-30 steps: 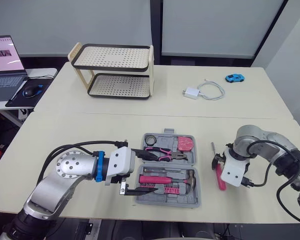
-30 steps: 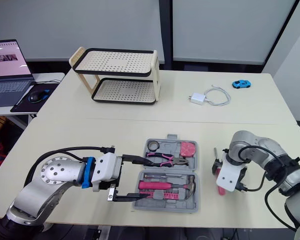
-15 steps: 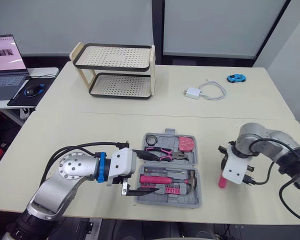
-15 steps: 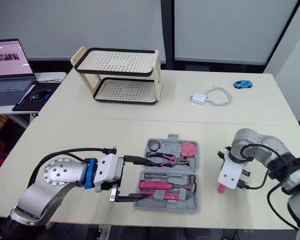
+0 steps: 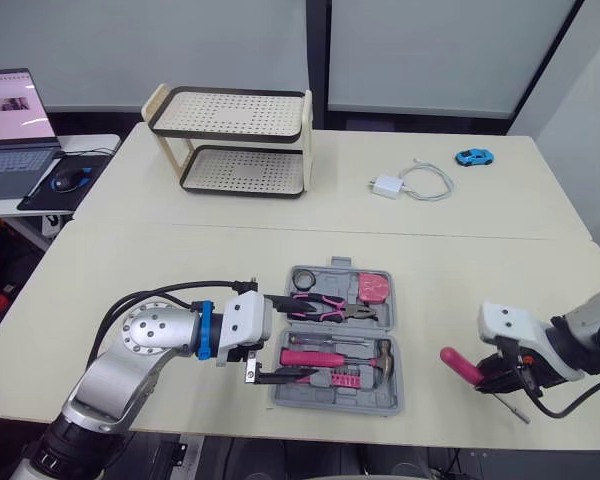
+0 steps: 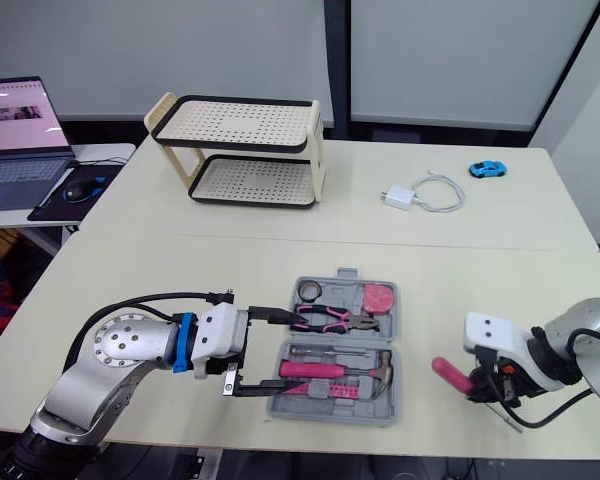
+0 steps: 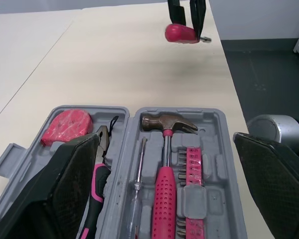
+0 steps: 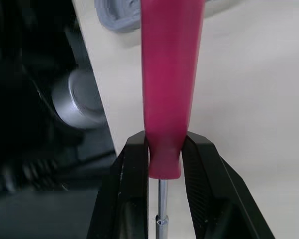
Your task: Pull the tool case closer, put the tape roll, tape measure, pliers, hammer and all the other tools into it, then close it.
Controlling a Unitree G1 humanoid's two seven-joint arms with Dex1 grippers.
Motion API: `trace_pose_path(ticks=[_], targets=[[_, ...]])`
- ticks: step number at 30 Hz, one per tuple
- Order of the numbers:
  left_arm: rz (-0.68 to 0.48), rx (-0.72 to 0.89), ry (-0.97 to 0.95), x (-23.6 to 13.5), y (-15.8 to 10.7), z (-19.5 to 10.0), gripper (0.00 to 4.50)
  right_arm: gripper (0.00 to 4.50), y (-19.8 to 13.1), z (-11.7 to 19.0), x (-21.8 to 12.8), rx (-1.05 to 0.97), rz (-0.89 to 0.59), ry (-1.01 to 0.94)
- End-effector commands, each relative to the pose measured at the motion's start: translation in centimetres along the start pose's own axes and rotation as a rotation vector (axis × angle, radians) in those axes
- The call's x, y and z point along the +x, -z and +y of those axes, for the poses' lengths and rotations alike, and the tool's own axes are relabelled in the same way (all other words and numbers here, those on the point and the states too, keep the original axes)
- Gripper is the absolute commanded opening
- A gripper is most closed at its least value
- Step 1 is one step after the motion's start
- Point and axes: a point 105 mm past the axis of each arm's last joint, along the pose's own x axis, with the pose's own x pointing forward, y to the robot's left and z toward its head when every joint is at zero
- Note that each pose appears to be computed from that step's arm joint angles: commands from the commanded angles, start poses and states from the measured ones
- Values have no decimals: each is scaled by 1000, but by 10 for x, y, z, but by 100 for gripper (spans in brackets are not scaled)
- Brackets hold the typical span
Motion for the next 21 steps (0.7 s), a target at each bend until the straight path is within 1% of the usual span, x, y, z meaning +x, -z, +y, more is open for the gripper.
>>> trace_pose_path(ticks=[1,3,7,9,11,16,21], targets=[[-26,33,24,4,-9,-2,450,69,0,-5,2,300,-89,64],[-30,35,29,4,-11,-1,450,69,0,-17,7,383,-134,125],[-33,43,36,4,-14,1,450,69,-11,-50,16,499,-263,302],[-34,45,40,5,-15,1,450,69,-15,-65,19,550,-291,406],[-34,48,46,6,-15,1,450,65,-20,-74,22,576,-300,467],[-36,52,45,7,-14,1,450,65,-23,-83,33,565,-295,539],[-38,56,42,8,-14,1,450,65,-26,-83,43,533,-302,557]])
